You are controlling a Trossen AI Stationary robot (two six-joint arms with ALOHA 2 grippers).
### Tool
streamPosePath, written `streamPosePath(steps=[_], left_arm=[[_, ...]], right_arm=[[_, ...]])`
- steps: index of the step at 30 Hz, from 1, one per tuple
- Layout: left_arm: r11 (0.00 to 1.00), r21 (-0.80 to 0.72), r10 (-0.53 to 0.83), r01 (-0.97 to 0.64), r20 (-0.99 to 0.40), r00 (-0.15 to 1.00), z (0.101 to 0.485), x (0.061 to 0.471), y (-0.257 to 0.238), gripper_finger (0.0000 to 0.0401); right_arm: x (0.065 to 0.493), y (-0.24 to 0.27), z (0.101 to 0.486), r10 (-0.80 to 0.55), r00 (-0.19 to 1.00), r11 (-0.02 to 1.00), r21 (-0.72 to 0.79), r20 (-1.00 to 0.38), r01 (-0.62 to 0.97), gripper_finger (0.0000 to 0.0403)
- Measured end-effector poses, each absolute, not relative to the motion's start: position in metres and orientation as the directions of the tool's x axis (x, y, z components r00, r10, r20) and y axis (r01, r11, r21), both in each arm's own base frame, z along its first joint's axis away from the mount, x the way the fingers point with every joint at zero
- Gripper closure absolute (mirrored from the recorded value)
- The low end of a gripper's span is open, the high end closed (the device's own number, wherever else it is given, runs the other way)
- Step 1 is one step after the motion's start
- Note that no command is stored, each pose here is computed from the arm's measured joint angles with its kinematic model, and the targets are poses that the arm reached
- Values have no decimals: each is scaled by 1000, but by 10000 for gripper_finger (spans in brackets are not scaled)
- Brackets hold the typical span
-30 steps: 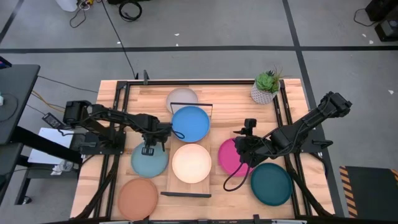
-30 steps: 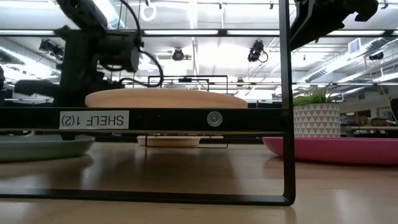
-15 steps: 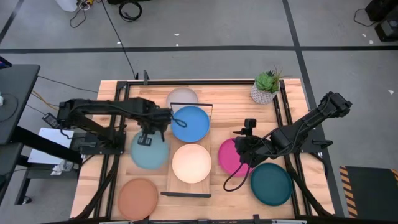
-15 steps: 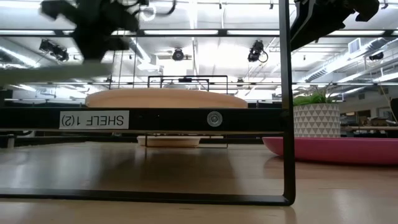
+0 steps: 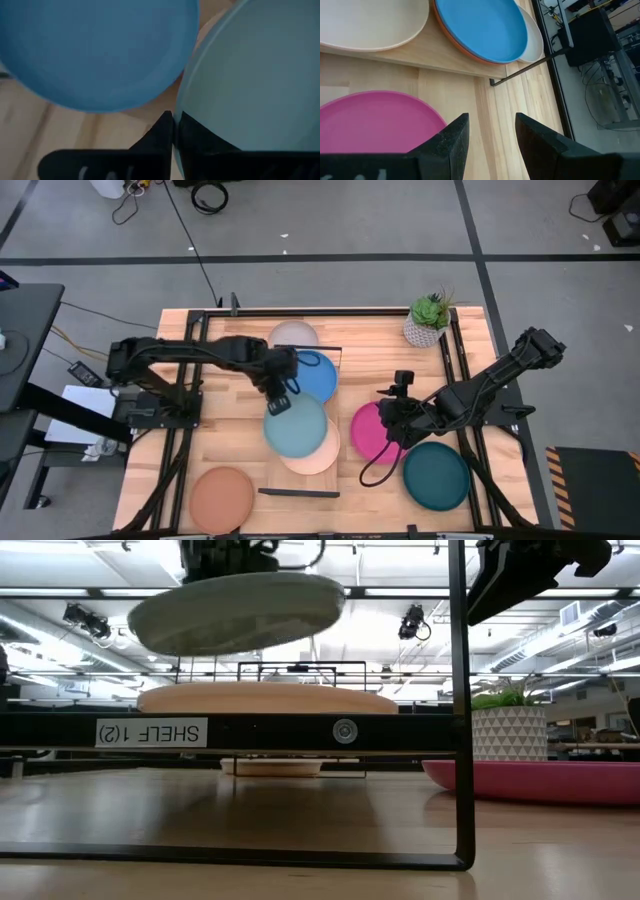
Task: Place and stack plates onto a shelf
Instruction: Stack the light blue plate on top of the light orange plate on the shelf, then stack the pink plate on top of the blue plate on the shelf
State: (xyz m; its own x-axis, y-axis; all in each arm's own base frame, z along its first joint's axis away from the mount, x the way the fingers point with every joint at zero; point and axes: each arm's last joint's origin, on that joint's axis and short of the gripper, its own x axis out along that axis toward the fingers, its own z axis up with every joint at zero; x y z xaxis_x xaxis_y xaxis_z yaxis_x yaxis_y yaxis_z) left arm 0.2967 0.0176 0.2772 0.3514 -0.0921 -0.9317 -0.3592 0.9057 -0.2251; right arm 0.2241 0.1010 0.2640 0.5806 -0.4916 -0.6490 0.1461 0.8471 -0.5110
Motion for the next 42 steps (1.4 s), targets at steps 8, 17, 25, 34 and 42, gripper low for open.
streamPosePath(steps=[8, 17, 25, 34, 42], left_arm=[[904, -224, -114, -365, -948, 298, 250, 318, 2, 376], [922, -228, -107, -314, -927, 360, 247, 328, -20, 368], [939, -159, -45, -306, -936, 349, 247, 326, -22, 291], [969, -214, -139, -126, -888, 439, 302, 335, -46, 283], [998, -61, -44, -22, -887, 459, 319, 328, -73, 285]], right_arm=[[224, 101, 264, -493, 578, 849, -505, -650, 156, 237], [224, 101, 264, -491, 581, 850, -502, -649, 158, 237], [223, 100, 247, -492, 579, 848, -509, -650, 149, 237], [217, 99, 219, -423, 559, 883, -463, -713, 78, 237], [222, 81, 196, -278, 498, 947, -321, -822, 1, 239]])
